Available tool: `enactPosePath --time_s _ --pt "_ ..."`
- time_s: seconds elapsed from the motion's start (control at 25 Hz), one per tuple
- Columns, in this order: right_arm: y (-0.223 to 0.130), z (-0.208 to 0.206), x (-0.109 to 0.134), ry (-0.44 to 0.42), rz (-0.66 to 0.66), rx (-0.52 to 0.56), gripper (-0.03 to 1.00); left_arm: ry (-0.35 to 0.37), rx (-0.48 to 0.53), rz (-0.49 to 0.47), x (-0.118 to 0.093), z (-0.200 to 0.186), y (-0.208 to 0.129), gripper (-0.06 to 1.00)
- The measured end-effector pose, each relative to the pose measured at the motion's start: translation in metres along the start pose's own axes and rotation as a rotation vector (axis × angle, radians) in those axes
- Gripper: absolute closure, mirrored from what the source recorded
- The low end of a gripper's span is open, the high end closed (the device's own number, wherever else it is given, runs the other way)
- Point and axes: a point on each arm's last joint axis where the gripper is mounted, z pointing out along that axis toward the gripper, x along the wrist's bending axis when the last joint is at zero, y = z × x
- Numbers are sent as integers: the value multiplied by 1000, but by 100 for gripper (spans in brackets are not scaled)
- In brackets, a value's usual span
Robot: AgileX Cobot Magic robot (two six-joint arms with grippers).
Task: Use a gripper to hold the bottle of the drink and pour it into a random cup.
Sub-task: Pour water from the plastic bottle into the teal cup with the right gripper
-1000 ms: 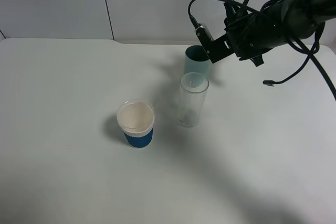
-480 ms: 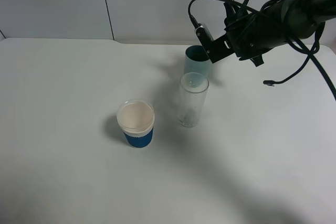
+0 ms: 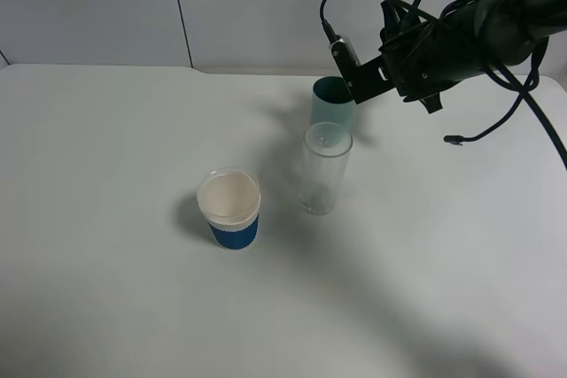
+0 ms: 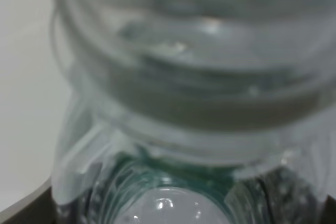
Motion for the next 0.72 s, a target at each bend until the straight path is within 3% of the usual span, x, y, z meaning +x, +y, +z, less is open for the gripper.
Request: enactPosePath --time_s 0.72 --pt "3 -3 -2 -12 -15 -1 40 0 0 0 0 0 0 -5"
